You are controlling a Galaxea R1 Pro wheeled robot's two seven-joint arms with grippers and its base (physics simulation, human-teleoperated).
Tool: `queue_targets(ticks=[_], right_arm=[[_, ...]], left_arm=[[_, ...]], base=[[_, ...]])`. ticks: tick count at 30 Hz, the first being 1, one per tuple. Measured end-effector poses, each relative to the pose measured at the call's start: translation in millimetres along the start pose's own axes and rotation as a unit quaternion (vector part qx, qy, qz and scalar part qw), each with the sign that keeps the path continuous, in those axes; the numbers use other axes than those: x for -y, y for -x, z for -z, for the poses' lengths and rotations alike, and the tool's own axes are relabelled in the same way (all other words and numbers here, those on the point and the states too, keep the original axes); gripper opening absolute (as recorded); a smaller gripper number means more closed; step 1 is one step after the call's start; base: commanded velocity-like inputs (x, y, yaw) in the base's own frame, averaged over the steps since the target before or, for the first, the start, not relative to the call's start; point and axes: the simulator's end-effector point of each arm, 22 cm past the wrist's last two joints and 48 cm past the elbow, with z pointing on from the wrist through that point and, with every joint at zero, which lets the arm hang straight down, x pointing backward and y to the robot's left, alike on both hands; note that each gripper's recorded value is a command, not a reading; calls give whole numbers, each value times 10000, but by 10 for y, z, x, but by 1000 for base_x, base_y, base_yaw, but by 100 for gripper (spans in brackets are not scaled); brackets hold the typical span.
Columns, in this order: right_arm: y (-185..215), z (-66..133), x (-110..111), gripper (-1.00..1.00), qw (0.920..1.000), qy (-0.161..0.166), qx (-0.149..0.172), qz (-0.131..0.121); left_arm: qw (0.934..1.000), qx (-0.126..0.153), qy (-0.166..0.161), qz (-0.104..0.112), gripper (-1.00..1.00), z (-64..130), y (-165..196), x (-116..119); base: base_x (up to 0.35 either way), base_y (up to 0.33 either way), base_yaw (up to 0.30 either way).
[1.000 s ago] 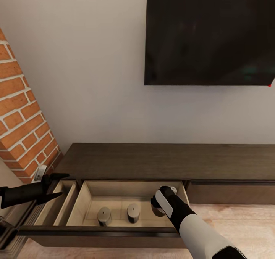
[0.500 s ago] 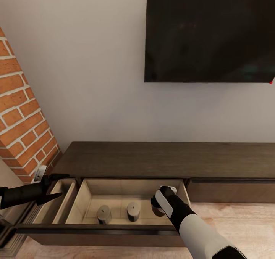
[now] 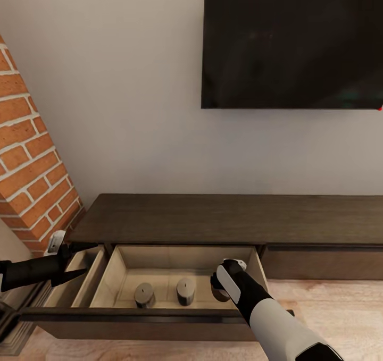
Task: Place each of the two pumpkins and all three candles from the living room inside a cabinet in the living room (use any cabinet), then make sure every cabinet is closed, and position the cauldron so it is next to a table in the living room.
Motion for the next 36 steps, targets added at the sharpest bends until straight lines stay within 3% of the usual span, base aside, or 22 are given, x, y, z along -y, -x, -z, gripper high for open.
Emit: queue_targets(ticks=[14, 36], right_arm=[[-125, -227, -7, -100, 10000, -1, 0, 4], [-123, -227, -7, -100, 10000, -2, 5, 4]], left_arm=[[10000, -8, -2, -11, 100, -112, -54, -225], [10000, -11, -7, -7, 100, -117, -59, -225]], base=[[0, 0, 0], [40, 0, 0]])
